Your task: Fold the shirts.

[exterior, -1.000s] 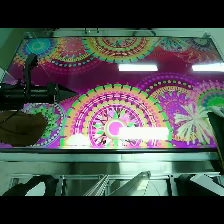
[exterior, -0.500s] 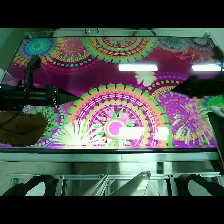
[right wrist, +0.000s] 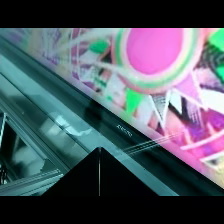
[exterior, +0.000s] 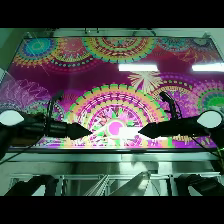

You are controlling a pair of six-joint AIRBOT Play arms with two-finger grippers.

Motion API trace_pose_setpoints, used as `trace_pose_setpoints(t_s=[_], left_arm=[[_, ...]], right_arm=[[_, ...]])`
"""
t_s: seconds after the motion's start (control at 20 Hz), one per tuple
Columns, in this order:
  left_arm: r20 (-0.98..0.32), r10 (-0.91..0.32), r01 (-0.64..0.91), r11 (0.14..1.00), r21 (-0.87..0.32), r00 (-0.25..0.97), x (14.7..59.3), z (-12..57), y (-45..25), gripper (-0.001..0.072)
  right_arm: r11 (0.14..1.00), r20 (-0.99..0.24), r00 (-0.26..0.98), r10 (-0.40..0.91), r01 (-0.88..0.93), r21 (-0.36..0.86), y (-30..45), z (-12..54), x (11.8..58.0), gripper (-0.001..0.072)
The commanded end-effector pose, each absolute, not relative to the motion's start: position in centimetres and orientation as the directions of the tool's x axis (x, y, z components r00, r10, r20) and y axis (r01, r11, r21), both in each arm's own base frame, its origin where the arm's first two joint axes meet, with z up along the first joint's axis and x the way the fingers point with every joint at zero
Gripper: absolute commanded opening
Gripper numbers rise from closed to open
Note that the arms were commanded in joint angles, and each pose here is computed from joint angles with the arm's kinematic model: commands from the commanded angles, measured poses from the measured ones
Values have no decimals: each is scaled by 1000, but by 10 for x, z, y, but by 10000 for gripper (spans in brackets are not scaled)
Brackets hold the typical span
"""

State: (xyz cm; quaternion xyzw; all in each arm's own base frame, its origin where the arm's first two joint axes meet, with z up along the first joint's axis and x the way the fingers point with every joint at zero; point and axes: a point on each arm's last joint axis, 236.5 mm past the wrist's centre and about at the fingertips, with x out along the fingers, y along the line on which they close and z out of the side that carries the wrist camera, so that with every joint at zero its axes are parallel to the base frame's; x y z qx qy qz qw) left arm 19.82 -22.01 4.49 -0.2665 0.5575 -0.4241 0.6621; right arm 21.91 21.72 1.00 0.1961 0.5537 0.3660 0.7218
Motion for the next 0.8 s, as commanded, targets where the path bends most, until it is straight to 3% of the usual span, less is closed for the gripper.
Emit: trace_pose_setpoints(t_s=[0.0,0.75], left_arm=[[-541,-840,218,535,-816,37,179,18,-217,23],[-536,-844,219,530,-820,34,177,19,-218,19]], right_arm=[[647,-633,150,759,-284,708,221,4,215,19],[638,-627,140,766,-281,717,223,5,212,19]])
